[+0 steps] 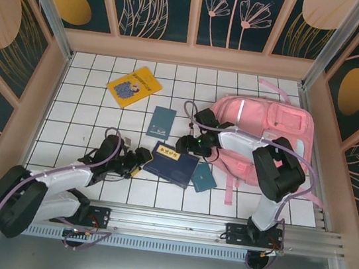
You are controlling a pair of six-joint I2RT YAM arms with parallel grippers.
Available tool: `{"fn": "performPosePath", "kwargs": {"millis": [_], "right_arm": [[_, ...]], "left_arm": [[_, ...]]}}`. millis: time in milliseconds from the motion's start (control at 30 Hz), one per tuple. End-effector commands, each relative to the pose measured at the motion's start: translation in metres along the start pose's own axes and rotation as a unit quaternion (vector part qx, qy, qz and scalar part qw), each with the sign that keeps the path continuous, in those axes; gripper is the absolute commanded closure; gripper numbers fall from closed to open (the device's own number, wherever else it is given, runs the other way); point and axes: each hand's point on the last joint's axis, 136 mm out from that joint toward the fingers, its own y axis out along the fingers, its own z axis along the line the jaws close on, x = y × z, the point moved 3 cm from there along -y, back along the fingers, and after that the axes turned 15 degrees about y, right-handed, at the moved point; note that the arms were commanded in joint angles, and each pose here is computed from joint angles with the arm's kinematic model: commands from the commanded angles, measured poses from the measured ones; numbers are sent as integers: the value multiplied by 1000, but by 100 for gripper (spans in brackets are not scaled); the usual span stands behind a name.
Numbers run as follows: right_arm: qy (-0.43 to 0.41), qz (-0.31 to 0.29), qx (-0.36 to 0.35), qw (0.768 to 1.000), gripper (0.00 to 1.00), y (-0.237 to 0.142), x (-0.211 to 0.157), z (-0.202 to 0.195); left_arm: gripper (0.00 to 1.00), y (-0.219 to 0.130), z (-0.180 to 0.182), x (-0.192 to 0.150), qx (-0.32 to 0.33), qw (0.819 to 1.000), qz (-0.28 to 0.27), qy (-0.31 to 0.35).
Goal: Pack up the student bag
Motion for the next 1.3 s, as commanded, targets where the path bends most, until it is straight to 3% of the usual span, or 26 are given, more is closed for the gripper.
{"fn": "performPosePath", "kwargs": {"millis": [0,200,367,533,700,800,933,1100,1267], "right_arm": [[-28,68,43,996,24,10,-23,15],[-11,117,142,983,38,10,-34,33],[19,129,205,970,61,5,-31,42],[28,110,219,969,89,-9,-21,44],[38,61,234,970,94,-44,-2,44],[43,27,262,964,95,-76,9,48],[36,-1,303,952,95,-118,13,61],[26,-31,344,938,95,-158,13,79],[32,-46,372,926,95,-176,13,89]], "left_arm": [[21,17,18,-23,12,998,53,-29],[22,25,16,-20,6,998,55,-31],[22,24,15,-17,12,998,50,-24],[21,21,12,-14,19,999,44,-10],[18,7,-3,4,40,998,8,42],[15,-3,-29,15,7,997,-14,80],[11,-12,-69,20,-79,990,-21,115],[7,-37,-127,23,-245,957,-44,149],[14,-58,-163,27,-315,930,-59,178]]}}
